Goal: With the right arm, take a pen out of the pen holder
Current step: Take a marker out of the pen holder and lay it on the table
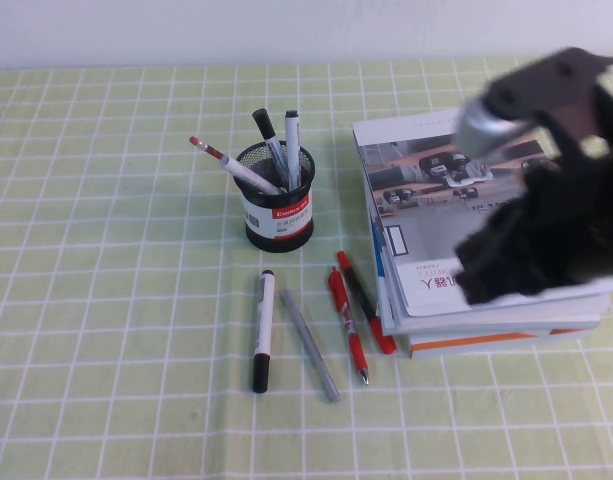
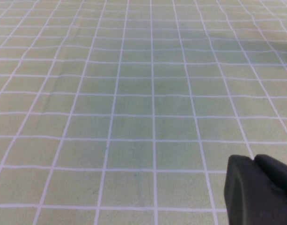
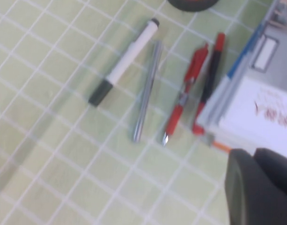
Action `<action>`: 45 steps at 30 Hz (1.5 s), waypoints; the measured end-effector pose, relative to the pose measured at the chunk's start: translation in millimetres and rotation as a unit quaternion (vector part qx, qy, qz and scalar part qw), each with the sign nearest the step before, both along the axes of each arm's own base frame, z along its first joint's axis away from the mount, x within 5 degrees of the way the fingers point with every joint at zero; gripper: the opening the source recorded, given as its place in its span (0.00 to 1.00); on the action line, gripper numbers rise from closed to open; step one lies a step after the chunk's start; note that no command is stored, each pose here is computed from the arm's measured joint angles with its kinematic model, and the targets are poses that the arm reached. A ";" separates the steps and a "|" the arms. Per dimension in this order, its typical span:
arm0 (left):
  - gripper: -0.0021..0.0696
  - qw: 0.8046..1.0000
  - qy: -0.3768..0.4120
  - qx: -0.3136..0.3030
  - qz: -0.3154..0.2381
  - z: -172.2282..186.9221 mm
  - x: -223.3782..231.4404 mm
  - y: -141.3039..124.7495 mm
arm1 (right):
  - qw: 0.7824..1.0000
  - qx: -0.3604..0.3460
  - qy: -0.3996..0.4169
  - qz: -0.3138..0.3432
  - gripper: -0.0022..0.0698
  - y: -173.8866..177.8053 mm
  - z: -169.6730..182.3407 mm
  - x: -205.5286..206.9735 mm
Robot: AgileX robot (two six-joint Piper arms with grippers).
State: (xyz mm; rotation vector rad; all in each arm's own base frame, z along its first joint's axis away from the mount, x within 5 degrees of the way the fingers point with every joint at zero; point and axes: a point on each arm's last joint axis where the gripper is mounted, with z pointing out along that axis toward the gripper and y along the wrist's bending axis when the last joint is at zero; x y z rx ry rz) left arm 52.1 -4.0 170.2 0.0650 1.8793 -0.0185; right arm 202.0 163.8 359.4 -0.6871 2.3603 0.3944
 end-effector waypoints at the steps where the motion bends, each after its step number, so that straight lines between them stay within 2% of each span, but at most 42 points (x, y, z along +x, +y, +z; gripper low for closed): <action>1: 0.02 1.000 0.000 0.000 0.000 0.0 0.0 0.0 | 1.000 0.004 -0.005 0.000 0.01 -8.2 1.2 -10.3; 7: 0.02 1.000 0.000 0.000 0.000 0.0 0.0 0.0 | 1.000 0.013 0.009 0.003 0.01 -46.4 -5.7 -62.8; 11: 0.02 1.000 0.000 0.000 0.000 0.0 0.0 0.0 | 0.999 -0.018 0.041 0.007 0.01 -64.6 -12.2 -85.6; 19: 0.02 1.000 0.000 0.000 0.000 0.0 0.0 0.0 | 0.996 -0.066 0.057 0.004 0.01 -76.4 -37.3 -93.2; 25: 0.02 1.000 0.000 0.000 0.000 0.0 0.0 0.0 | 0.998 -0.062 -0.012 -0.010 0.01 -79.8 -70.5 -83.0; 29: 0.02 1.000 0.000 0.000 0.000 0.0 0.0 0.0 | 0.994 -0.022 -0.079 -0.069 0.01 -101.3 -97.7 -83.6; 37: 0.02 1.000 0.000 0.000 0.000 0.0 0.0 0.0 | 0.967 0.019 -0.176 -0.182 0.01 -140.4 -151.6 -109.6; 45: 0.02 1.000 0.000 0.000 0.000 0.0 0.0 0.0 | 0.934 0.043 -0.259 -0.243 0.01 -156.1 -179.2 -135.0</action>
